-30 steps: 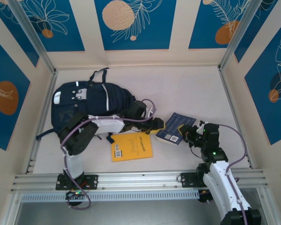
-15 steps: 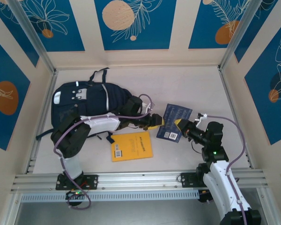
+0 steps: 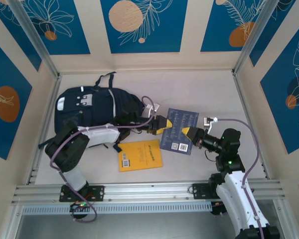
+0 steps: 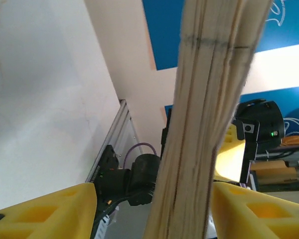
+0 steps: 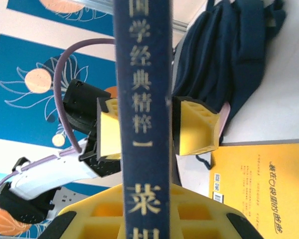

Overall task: Pack the student bag
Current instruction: Pass the book.

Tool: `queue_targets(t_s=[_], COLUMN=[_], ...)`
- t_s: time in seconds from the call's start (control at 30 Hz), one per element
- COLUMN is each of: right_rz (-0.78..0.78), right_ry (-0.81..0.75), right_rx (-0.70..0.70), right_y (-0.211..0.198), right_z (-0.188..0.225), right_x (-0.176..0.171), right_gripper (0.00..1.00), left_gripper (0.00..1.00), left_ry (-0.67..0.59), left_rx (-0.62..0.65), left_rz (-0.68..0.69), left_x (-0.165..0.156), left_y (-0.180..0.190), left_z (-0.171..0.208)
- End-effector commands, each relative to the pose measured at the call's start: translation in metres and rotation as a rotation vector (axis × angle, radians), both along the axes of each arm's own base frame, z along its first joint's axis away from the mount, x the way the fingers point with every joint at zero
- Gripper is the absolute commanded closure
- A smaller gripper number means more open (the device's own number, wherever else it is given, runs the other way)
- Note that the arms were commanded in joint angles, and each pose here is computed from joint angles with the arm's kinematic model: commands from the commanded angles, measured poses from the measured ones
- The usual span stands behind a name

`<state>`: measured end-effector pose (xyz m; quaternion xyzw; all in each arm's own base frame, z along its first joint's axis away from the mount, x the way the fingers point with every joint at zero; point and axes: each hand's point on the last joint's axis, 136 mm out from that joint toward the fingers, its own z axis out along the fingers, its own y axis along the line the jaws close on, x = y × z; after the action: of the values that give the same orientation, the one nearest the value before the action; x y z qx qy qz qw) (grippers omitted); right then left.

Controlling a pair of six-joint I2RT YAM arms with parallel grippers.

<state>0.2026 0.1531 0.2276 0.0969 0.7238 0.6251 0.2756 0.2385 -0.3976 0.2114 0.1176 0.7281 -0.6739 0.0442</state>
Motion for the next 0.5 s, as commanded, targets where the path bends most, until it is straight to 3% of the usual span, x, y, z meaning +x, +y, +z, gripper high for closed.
queue_targets(t_s=[0.0,0.4,0.47], right_rz=[0.086,0.138,0.143], right_ry=[-0.102,-0.122,-0.124], right_rx=[-0.004,-0.038,-0.049], right_y=[0.008,0.014,0.015], right_z=[0.026,0.025,0.026], right_x=[-0.013,-0.022,-0.022], right_gripper=[1.00,1.00,0.95], left_gripper=[0.45,0.91,1.00], left_ry=[-0.078,-0.159,-0.164], left_rx=[-0.152,-0.254,-0.263], left_rz=[-0.036,-0.032,-0.033], left_x=[-0.011,-0.025,-0.027], left_y=[0.008,0.022,0.023], left_z=[0.047,0.080,0.081])
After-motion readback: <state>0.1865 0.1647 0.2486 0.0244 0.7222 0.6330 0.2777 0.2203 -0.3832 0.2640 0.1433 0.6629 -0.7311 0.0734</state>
